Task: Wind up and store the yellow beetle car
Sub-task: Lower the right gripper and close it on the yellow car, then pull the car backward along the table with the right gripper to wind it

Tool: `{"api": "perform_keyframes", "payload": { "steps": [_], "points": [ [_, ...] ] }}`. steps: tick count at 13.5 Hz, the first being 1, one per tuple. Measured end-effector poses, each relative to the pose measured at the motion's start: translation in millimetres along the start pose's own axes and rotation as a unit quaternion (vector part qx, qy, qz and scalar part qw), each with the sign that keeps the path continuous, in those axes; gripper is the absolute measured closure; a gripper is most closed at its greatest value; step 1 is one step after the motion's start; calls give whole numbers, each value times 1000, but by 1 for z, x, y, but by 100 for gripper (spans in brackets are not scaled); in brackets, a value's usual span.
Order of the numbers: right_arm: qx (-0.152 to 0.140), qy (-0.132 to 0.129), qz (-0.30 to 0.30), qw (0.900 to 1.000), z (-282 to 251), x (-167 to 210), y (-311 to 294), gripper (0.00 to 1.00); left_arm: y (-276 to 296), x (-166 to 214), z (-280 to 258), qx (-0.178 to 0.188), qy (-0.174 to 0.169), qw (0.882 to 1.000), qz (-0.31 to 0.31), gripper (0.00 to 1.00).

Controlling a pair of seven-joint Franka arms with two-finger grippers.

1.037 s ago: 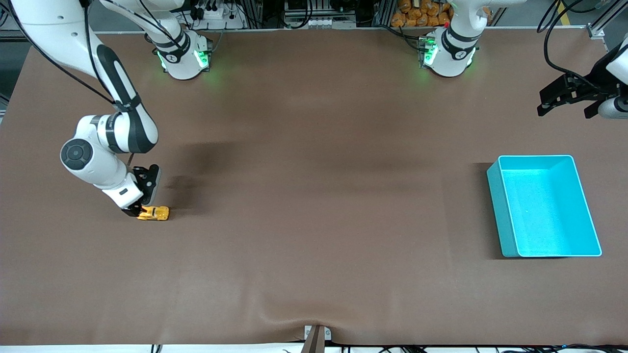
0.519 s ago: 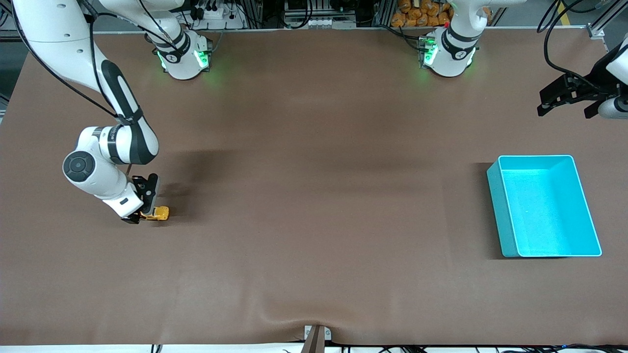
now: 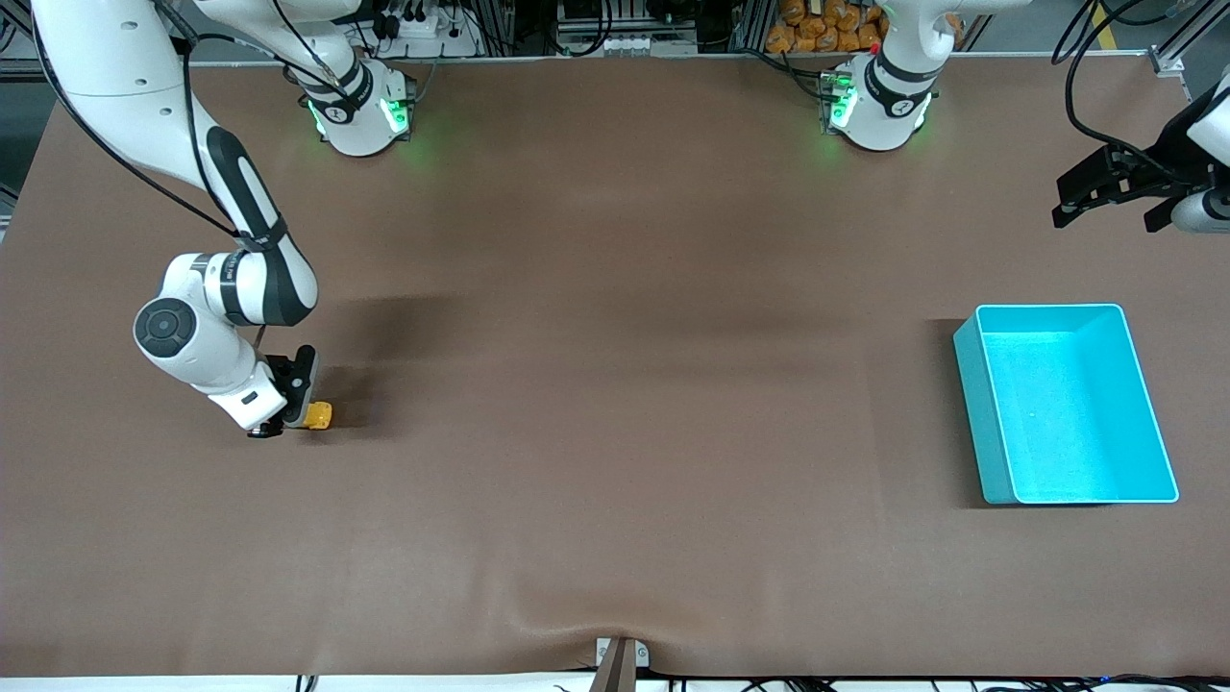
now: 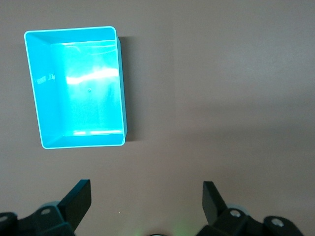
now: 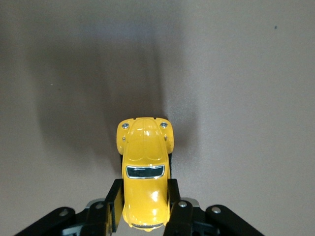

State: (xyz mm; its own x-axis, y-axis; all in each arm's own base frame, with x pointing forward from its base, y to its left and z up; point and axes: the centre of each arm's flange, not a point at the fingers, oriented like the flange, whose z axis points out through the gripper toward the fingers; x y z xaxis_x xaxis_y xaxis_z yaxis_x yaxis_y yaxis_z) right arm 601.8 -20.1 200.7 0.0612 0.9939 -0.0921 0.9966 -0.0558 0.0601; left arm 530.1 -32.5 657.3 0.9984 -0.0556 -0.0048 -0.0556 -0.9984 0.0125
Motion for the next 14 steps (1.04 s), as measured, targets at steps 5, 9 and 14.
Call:
{"api": "perform_keyframes", "payload": {
  "steps": [5,9,14],
  "points": [
    [-8,1,-1,1000,-1,12,1,60,0,0,0,0,0,1000,0,0],
    [-8,-2,-7,1000,0,3,2,60,0,0,0,0,0,1000,0,0],
    [-6,-7,-14,1000,6,-44,6,60,0,0,0,0,0,1000,0,0]
  ]
}}
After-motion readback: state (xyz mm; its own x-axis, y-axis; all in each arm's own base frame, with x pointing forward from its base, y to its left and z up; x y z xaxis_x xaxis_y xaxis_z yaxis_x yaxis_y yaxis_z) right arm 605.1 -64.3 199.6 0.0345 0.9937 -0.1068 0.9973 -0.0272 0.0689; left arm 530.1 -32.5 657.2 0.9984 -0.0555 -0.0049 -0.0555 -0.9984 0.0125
